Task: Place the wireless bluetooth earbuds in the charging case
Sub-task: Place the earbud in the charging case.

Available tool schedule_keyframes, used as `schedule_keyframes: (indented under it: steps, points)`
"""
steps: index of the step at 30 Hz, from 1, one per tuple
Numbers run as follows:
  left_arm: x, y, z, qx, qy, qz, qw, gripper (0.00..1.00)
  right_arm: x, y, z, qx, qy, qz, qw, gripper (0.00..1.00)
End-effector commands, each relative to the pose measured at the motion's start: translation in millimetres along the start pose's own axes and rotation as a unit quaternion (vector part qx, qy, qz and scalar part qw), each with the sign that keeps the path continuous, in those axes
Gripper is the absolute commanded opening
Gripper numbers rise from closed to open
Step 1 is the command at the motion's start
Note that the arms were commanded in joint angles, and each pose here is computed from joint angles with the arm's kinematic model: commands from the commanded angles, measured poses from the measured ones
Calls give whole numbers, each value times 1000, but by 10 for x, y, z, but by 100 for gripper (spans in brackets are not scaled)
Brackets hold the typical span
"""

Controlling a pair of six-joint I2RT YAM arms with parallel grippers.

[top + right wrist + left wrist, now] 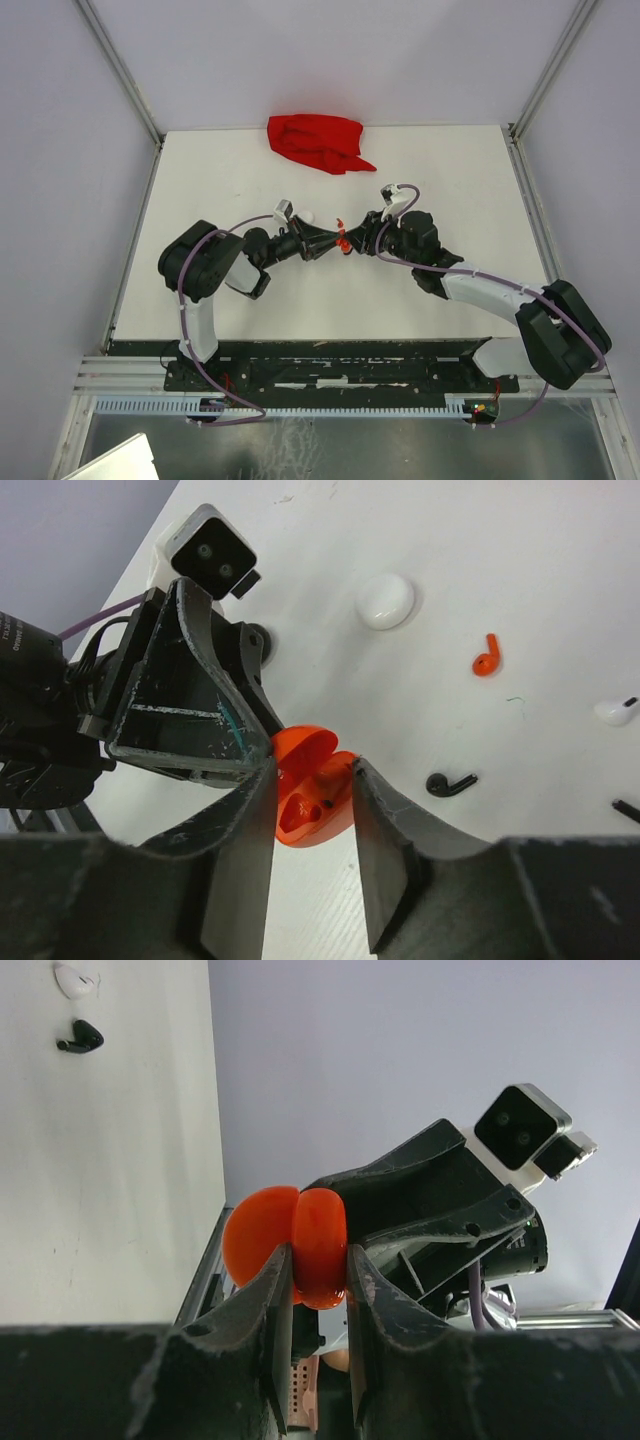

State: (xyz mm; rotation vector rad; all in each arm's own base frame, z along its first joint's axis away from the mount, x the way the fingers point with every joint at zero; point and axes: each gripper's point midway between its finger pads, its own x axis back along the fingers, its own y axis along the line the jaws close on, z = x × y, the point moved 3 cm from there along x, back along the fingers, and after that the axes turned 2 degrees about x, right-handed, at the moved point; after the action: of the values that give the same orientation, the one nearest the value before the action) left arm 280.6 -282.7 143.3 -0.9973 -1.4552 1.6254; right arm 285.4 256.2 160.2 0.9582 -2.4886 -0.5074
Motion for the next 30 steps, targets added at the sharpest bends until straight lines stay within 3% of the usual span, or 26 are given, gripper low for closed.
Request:
schedule_keyframes:
  steps: [1,7,10,15,24,30]
  points:
    - [3,-519,100,-100,17,107,989,3,62,60,-254,25,-37,7,999,50]
    - [-10,-448,37,-90,6,99,991,3,238,108,-568,60,-73,31,995,59]
    - [57,-410,-70,-84,-15,92,992,3,331,-74,-686,63,-80,110,989,68]
    - [364,-457,-320,-90,-77,83,989,3,227,-368,-650,94,13,215,972,71]
    - [684,-540,-458,-94,-122,80,985,3,-437,-691,-308,134,171,257,942,70]
    - [731,-542,-484,-95,-125,79,984,3,-709,-920,-114,150,201,293,923,69]
